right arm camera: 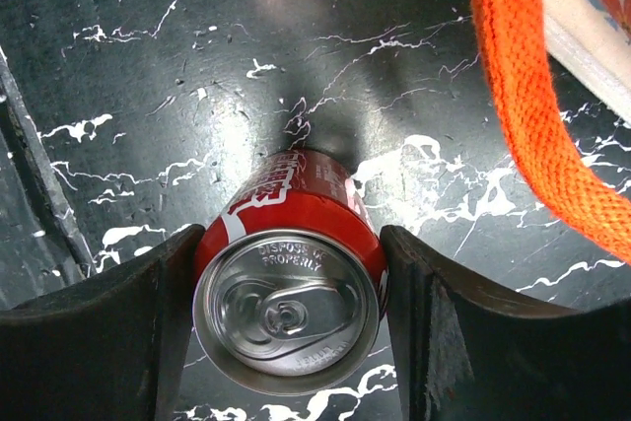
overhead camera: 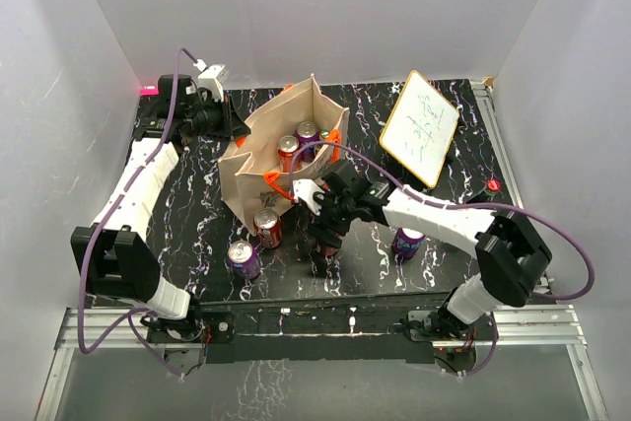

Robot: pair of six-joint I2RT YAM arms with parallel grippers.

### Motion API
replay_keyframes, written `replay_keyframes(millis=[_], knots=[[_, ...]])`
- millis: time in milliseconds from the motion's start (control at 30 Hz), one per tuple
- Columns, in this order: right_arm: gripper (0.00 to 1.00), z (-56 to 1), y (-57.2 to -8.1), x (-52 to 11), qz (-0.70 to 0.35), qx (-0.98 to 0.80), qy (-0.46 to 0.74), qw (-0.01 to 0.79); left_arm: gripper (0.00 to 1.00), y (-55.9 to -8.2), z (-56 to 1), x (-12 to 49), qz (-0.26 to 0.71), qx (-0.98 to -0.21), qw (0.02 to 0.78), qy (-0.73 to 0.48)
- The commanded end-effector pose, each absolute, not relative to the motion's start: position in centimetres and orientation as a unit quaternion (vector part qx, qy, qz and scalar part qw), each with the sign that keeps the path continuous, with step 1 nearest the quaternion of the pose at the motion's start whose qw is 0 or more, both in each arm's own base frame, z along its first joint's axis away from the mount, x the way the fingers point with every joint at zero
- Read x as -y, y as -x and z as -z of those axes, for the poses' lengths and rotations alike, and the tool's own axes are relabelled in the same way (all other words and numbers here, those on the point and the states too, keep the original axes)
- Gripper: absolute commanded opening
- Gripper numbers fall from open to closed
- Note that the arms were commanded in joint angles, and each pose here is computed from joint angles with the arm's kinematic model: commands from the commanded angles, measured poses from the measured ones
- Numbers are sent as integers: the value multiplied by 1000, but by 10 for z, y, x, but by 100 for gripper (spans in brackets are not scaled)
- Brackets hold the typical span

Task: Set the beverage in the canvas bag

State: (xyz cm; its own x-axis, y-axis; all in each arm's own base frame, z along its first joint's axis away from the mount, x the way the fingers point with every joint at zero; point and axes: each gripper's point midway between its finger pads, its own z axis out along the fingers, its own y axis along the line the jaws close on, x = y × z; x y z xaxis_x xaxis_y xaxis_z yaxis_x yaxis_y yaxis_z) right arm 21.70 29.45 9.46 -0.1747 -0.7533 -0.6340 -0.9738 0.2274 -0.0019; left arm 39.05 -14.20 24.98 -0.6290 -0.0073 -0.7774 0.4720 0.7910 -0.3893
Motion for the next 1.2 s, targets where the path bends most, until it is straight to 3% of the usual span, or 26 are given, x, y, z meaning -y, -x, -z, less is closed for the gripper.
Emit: replay_keyframes(millis=[0, 67, 133, 367, 600, 900, 1000, 1167], knots=[[37, -146, -230, -319, -235, -716, 578, 313, 0, -381, -286, 148, 314, -825, 445, -154], [18, -171, -229, -328, -254, -715, 571, 314, 0, -381, -282, 148, 313, -825, 443, -159], [8, -200, -228, -334, -270, -716, 560, 316, 0, -380, -280, 149, 312, -824, 443, -165], [8, -315, -232, -348, -301, -647, 560, 422, 0, -382, -281, 146, 298, -821, 450, -187], [8, -416, -269, -364, -295, -621, 485, 541, 0, -380, -283, 145, 294, -820, 453, -193], [8, -442, -320, -380, -263, -639, 411, 595, 0, -383, -292, 144, 288, -813, 468, -194], [8, -424, -337, -381, -248, -662, 394, 587, 9, -384, -296, 144, 287, -811, 471, -194], [8, -389, -356, -378, -247, -683, 393, 564, 49, -391, -314, 138, 262, -802, 497, -201]])
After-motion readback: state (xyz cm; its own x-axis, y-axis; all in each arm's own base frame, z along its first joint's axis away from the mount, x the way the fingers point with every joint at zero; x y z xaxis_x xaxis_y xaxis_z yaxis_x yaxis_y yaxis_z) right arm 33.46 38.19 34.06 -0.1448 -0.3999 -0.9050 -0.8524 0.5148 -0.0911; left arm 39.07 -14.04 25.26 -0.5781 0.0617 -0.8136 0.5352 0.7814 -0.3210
